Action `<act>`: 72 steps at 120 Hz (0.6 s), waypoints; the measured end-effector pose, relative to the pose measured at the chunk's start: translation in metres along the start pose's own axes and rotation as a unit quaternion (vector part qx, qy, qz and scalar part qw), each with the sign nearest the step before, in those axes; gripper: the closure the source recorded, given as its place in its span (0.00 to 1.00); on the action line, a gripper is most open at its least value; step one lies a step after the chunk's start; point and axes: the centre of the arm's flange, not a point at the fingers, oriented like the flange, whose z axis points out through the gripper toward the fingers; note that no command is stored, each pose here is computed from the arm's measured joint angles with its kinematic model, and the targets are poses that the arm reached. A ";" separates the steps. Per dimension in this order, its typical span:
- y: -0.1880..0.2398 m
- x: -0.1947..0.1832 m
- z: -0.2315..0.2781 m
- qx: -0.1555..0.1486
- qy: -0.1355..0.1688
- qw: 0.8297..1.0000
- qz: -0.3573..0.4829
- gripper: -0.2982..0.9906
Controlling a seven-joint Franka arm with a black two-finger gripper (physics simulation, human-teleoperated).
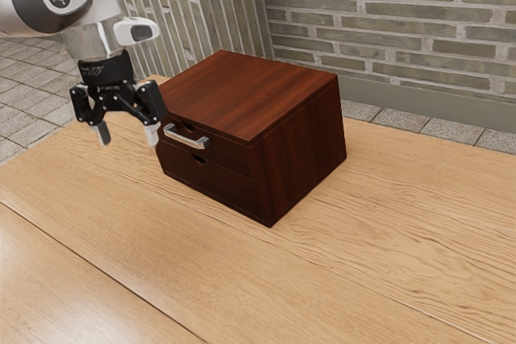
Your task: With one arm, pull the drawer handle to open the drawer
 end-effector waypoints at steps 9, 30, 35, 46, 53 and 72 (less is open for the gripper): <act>0.000 0.002 -0.001 -0.001 0.007 1.000 -0.003 0.23; -0.002 -0.030 -0.067 -0.012 0.082 0.997 -0.005 0.23; -0.003 -0.040 -0.085 -0.015 0.101 0.995 -0.003 0.23; -0.002 -0.046 -0.095 -0.016 0.112 0.993 0.014 0.23; -0.001 -0.046 -0.097 -0.013 0.117 0.992 0.045 0.23; 0.007 -0.046 -0.100 0.001 0.126 0.978 0.167 0.23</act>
